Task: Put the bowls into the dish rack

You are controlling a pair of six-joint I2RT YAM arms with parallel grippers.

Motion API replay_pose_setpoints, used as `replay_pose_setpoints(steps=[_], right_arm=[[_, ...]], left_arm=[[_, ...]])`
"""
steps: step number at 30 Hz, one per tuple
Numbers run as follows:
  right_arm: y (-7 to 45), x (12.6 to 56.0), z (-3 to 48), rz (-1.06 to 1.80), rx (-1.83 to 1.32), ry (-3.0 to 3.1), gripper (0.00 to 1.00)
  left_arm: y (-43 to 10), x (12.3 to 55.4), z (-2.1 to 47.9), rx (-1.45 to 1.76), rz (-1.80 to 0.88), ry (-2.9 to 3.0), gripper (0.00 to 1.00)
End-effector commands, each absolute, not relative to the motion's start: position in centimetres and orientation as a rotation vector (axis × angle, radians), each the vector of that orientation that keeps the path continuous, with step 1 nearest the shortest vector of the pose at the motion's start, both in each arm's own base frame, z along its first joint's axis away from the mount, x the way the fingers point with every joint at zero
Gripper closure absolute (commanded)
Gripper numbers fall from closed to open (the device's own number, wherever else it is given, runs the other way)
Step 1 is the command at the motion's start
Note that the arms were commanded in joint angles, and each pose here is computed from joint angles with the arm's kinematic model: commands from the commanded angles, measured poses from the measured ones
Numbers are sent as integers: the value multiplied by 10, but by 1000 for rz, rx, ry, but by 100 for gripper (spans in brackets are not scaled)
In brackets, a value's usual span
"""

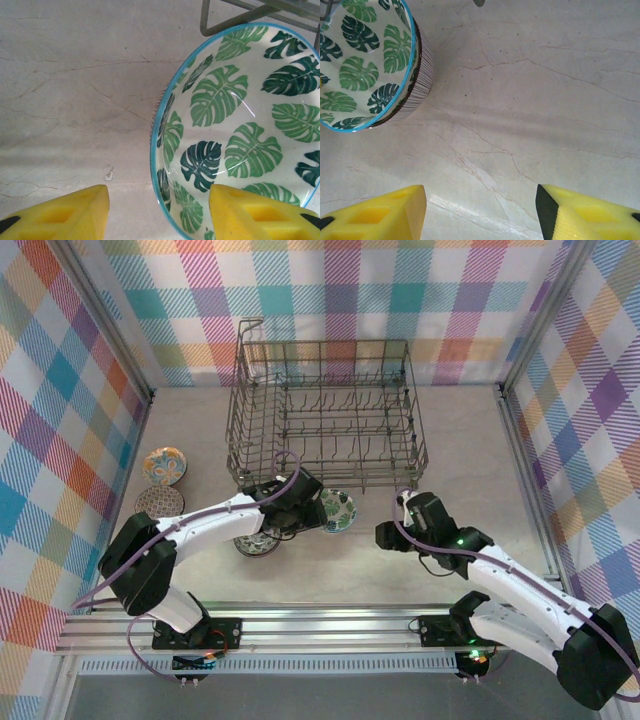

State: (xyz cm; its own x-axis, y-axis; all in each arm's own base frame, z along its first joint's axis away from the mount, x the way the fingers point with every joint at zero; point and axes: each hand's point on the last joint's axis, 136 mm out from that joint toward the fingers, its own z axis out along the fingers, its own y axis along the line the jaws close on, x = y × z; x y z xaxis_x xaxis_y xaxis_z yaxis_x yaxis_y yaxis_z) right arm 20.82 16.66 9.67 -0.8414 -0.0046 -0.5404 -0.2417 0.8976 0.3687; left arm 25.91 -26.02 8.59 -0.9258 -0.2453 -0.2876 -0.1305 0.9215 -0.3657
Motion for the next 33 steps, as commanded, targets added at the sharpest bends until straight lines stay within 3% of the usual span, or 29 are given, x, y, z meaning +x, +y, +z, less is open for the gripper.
replay_pose_setpoints(steps=[1,20,33], right_arm=[[165,207,93,569,-188,2501,39],[158,204,85,555,-166,2495,39],[158,203,82,553,-159,2503,39]], left_arm=[[-266,266,85,-311,-488,2750,47],[-273,266,76,-332,-541,2751,77],[-280,265,84,-302,-584,2725,88]])
